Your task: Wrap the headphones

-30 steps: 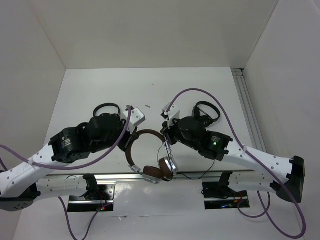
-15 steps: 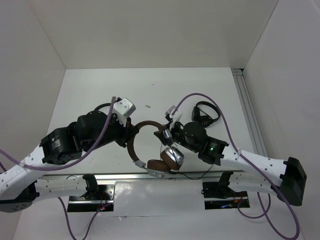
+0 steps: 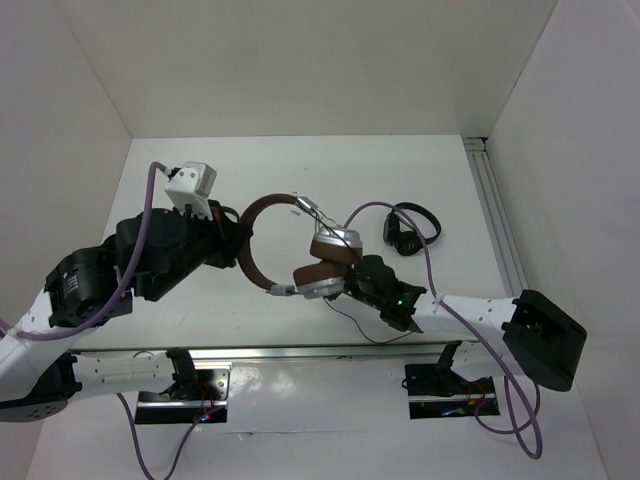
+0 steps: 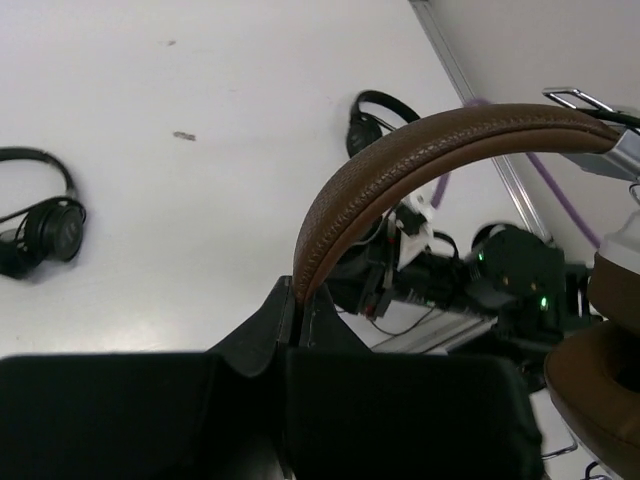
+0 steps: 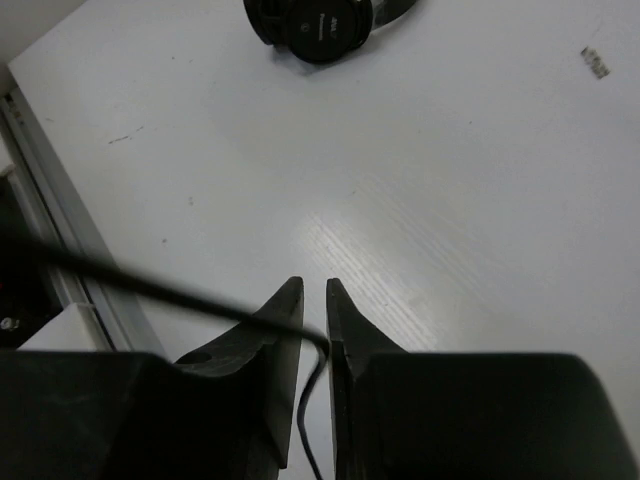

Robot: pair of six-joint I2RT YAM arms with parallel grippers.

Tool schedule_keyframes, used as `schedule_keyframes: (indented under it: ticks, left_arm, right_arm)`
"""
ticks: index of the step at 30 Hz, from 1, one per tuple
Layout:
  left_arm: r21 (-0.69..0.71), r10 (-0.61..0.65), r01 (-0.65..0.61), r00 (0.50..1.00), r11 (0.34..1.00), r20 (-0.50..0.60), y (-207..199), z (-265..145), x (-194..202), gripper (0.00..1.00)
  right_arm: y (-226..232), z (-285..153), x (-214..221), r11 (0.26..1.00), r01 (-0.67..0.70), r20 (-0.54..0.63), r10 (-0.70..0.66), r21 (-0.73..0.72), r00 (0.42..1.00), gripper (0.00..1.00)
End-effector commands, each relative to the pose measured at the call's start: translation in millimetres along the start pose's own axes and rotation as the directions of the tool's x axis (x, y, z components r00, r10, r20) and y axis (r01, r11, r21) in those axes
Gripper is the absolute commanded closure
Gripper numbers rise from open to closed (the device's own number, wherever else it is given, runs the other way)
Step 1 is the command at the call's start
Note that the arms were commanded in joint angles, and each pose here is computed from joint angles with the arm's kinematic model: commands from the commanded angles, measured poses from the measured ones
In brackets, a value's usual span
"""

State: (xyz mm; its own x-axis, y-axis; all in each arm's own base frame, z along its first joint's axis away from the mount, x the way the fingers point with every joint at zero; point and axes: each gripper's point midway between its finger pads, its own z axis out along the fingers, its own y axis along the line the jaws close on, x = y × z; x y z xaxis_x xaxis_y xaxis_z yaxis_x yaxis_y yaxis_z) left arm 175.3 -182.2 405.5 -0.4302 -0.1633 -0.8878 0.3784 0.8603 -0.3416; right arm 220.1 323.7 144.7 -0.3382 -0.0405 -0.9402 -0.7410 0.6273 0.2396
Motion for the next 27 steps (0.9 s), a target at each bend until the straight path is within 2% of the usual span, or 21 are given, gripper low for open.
schedule_keyframes:
  ticks: [1, 4, 7, 14, 18, 19, 22, 27]
  left_arm:
    - [-0.087, -0.191, 0.204, 0.973, 0.975, 0.132, 13, -8, -30, 1.00]
    - [-0.145, -0.271, 0.297, 0.946, 0.944, 0.178, 25, -9, -31, 1.00]
    - [-0.174, -0.316, 0.351, 0.927, 0.920, 0.202, 30, -6, -32, 1.00]
    - [-0.323, -0.313, 0.387, 0.914, 0.864, 0.258, 59, 11, -35, 1.00]
    - [-0.431, -0.301, 0.416, 0.902, 0.801, 0.311, 89, 23, -38, 1.00]
    - [-0.459, -0.291, 0.417, 0.901, 0.784, 0.320, 96, 27, -39, 1.00]
    - [-0.533, -0.275, 0.422, 0.901, 0.733, 0.334, 117, 37, -34, 1.00]
    - [-0.618, -0.294, 0.443, 0.896, 0.649, 0.333, 143, 56, -10, 1.00]
  right_arm:
    - [12, 1, -15, 0.996, -0.059, 0.122, 0.068, -0.073, 0.990, 0.79]
    - [14, 1, 5, 0.991, -0.080, 0.095, 0.090, -0.104, 0.991, 0.91]
    - [12, 4, 19, 0.990, -0.094, 0.075, 0.103, -0.108, 0.992, 0.95]
    - [13, 0, 34, 0.985, -0.124, 0.038, 0.130, -0.120, 0.991, 1.00]
    - [23, -14, 46, 0.987, -0.123, 0.012, 0.125, -0.106, 0.992, 1.00]
    - [21, -15, 46, 0.991, -0.119, 0.020, 0.121, -0.066, 0.992, 1.00]
    - [37, -27, 51, 0.994, -0.094, 0.004, 0.094, -0.047, 0.996, 1.00]
    - [75, -43, 51, 0.991, -0.089, -0.019, 0.087, -0.100, 0.996, 1.00]
